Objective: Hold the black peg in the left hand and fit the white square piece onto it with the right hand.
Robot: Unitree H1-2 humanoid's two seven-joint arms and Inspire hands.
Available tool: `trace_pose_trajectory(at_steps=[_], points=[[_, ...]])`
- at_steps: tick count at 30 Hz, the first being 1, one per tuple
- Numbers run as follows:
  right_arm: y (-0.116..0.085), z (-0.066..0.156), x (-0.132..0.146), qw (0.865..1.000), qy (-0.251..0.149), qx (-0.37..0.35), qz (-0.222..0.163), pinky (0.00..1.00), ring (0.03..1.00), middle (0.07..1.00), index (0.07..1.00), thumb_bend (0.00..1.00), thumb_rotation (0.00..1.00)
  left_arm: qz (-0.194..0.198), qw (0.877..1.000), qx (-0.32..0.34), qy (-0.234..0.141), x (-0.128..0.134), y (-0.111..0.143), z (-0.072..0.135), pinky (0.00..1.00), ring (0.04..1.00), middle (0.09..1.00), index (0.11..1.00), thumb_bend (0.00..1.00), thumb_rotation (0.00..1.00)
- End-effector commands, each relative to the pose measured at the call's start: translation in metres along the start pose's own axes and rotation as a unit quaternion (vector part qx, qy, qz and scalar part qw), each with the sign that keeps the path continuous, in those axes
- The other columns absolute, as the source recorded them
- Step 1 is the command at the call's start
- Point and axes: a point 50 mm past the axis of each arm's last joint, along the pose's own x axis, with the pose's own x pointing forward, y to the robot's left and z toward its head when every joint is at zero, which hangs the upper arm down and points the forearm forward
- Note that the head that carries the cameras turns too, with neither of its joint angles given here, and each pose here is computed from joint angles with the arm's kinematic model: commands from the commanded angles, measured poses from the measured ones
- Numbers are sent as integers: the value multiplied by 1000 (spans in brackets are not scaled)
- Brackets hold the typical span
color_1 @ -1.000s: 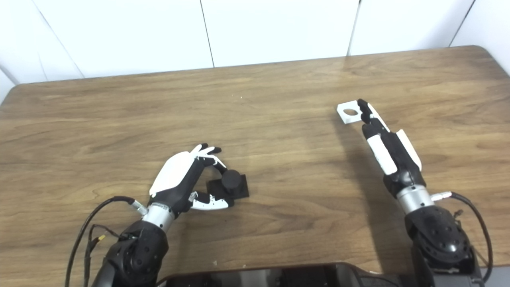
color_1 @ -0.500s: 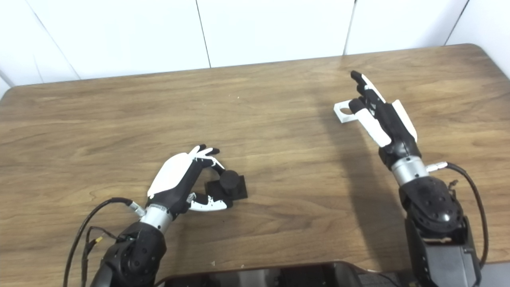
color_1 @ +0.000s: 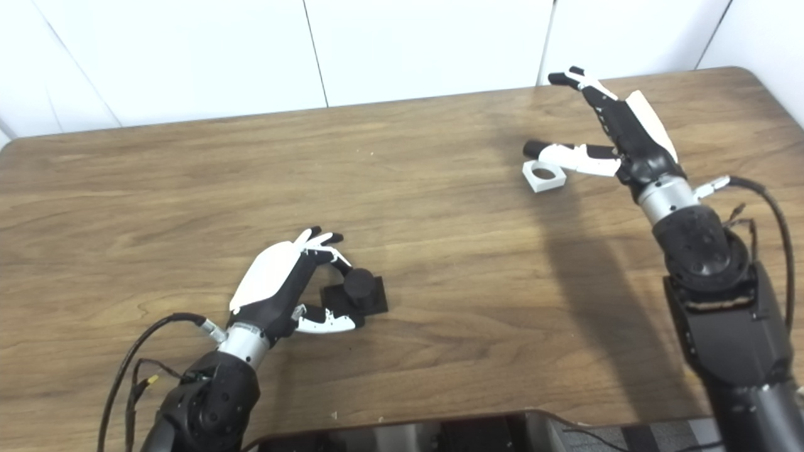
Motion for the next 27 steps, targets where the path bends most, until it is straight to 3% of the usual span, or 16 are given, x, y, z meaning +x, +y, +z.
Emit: trace_pose_trajectory(at_steps=[1, 6, 13, 27], points=[[-29, 18, 16, 998, -28, -52, -9, 975, 1000, 1000, 819, 892, 336, 0, 1000, 11, -8, 2, 0, 1, 950, 995, 909, 492, 505, 82], [-43, 27, 31, 992, -23, -118, 30, 974, 1000, 1000, 795, 929, 256, -1, 1000, 11, -9, 2, 0, 1, 952, 997, 910, 493, 504, 82], [-50, 42, 46, 974, 3, -212, 77, 1000, 1000, 1000, 794, 922, 192, -2, 1000, 11, -9, 2, 0, 2, 943, 995, 910, 493, 504, 83], [-44, 40, 71, 947, 11, -299, 115, 1000, 1000, 995, 733, 923, 164, 0, 1000, 16, -10, 4, 0, 3, 957, 997, 909, 493, 504, 85]])
